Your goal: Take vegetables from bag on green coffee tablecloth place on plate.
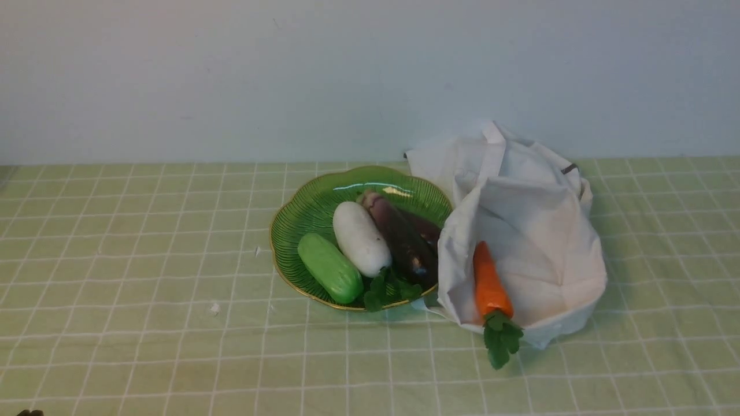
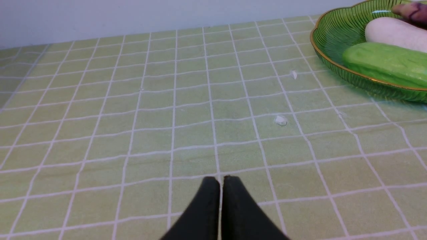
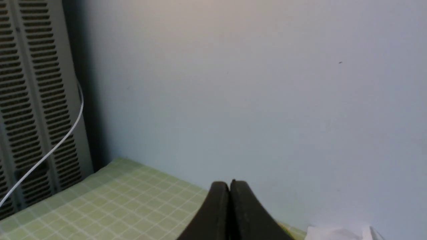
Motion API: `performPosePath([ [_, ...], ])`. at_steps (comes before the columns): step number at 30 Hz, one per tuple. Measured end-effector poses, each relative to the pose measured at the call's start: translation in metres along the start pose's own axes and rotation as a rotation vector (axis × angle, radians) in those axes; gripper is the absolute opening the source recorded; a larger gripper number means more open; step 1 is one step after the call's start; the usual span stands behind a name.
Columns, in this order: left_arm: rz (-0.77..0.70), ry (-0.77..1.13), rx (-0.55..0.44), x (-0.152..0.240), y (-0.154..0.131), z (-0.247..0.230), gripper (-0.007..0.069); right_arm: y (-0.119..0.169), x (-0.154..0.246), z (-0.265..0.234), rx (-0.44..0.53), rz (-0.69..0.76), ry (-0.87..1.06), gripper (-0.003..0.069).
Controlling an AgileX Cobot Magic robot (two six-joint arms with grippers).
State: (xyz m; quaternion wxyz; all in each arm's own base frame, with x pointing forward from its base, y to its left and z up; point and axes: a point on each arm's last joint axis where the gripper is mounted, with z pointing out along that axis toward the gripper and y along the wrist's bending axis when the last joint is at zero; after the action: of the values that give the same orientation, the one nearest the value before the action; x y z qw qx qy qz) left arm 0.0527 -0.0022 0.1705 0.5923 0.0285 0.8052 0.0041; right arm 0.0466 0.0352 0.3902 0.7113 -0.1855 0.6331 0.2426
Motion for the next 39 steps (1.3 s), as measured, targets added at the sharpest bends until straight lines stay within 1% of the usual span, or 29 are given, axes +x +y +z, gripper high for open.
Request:
performPosePath([
  [4, 0.0, 0.0, 0.0, 0.0, 0.0, 0.0, -0.0004, -0.004, 0.023, 0.008, 0.031, 0.008, -0.029, -0.0015],
  [7, 0.0, 0.0, 0.0, 0.0, 0.0, 0.0, -0.0004, -0.005, 0.032, 0.01, 0.029, 0.01, -0.012, -0.0015],
  [16, 0.0, 0.0, 0.0, 0.0, 0.0, 0.0, -0.0004, -0.006, 0.065, 0.014, 0.026, 0.015, 0.123, -0.0015],
  [23, 0.0, 0.0, 0.0, 0.0, 0.0, 0.0, -0.0004, -0.005, 0.074, 0.013, 0.015, 0.017, 0.201, -0.0015],
  [32, 0.0, 0.0, 0.0, 0.0, 0.0, 0.0, -0.0004, -0.005, 0.075, 0.012, 0.013, 0.016, 0.215, -0.0015],
  [36, 0.0, 0.0, 0.0, 0.0, 0.0, 0.0, -0.0004, -0.008, 0.083, 0.007, 0.044, -0.019, 0.192, -0.0015],
  [37, 0.0, 0.0, 0.0, 0.0, 0.0, 0.0, -0.0004, -0.011, 0.091, 0.005, 0.074, -0.028, 0.178, -0.0015],
  [38, 0.0, 0.0, 0.0, 0.0, 0.0, 0.0, -0.0004, -0.011, 0.093, 0.004, 0.078, -0.025, 0.176, -0.0015],
  [39, 0.0, 0.0, 0.0, 0.0, 0.0, 0.0, -0.0004, -0.014, 0.101, 0.0, 0.113, -0.031, 0.171, -0.0015],
])
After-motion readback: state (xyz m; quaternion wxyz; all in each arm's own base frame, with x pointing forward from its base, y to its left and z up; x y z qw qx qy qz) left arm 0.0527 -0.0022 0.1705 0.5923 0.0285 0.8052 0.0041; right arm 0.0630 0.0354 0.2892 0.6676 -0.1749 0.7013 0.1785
